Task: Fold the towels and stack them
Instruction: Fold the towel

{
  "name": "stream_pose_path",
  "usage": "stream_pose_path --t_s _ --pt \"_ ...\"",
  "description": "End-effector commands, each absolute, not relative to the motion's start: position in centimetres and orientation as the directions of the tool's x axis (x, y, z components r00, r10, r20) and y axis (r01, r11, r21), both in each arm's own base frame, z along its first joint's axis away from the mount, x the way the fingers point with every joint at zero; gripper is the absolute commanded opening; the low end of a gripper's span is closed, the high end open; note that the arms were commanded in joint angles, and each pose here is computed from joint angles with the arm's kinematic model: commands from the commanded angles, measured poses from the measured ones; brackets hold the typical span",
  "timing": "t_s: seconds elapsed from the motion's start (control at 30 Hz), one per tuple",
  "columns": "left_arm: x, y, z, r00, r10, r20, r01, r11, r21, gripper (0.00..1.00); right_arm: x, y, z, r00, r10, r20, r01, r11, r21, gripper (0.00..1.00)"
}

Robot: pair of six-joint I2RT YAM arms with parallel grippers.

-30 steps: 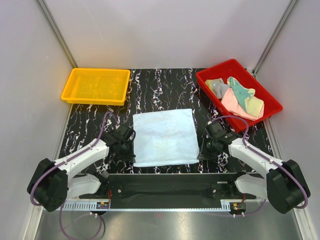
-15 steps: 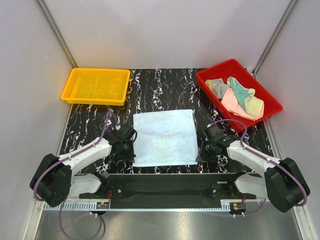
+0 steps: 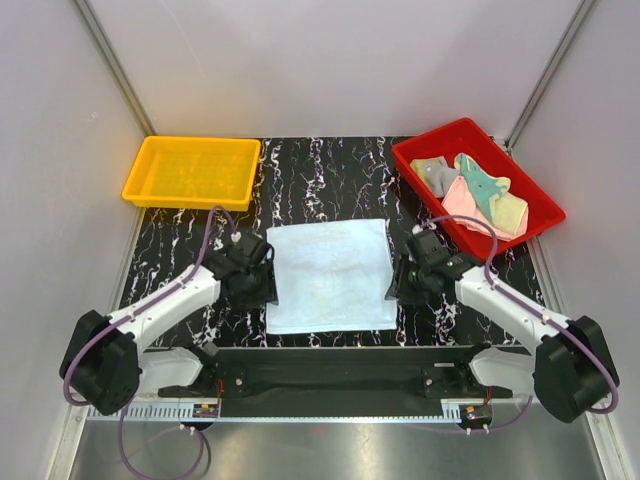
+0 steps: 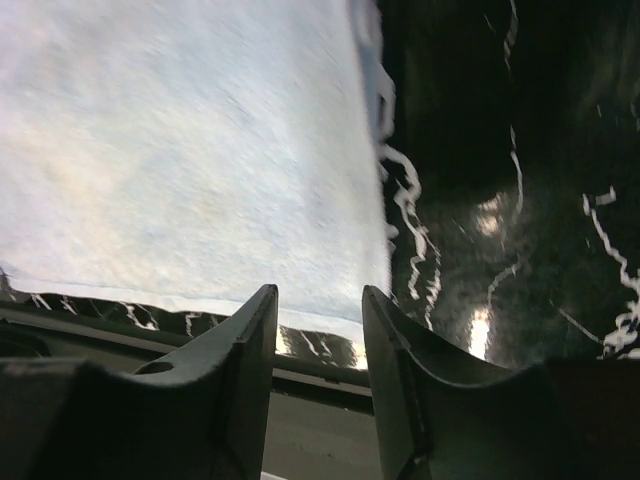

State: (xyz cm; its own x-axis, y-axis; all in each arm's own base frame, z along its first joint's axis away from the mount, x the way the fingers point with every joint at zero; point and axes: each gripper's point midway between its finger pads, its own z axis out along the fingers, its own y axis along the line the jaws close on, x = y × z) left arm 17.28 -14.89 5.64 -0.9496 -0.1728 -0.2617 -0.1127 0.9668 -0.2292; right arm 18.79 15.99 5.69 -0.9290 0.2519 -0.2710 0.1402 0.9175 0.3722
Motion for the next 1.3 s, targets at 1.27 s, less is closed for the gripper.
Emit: stream_pose_path --t_s 1.27 --pt "18.6 -15.5 5.3 -0.933 -0.241 -0.269 -0.139 0.927 -0.348 0.57 20.5 15.1 5.8 -0.947 0.247 -0.206 0.172 0.930 0.323 0.54"
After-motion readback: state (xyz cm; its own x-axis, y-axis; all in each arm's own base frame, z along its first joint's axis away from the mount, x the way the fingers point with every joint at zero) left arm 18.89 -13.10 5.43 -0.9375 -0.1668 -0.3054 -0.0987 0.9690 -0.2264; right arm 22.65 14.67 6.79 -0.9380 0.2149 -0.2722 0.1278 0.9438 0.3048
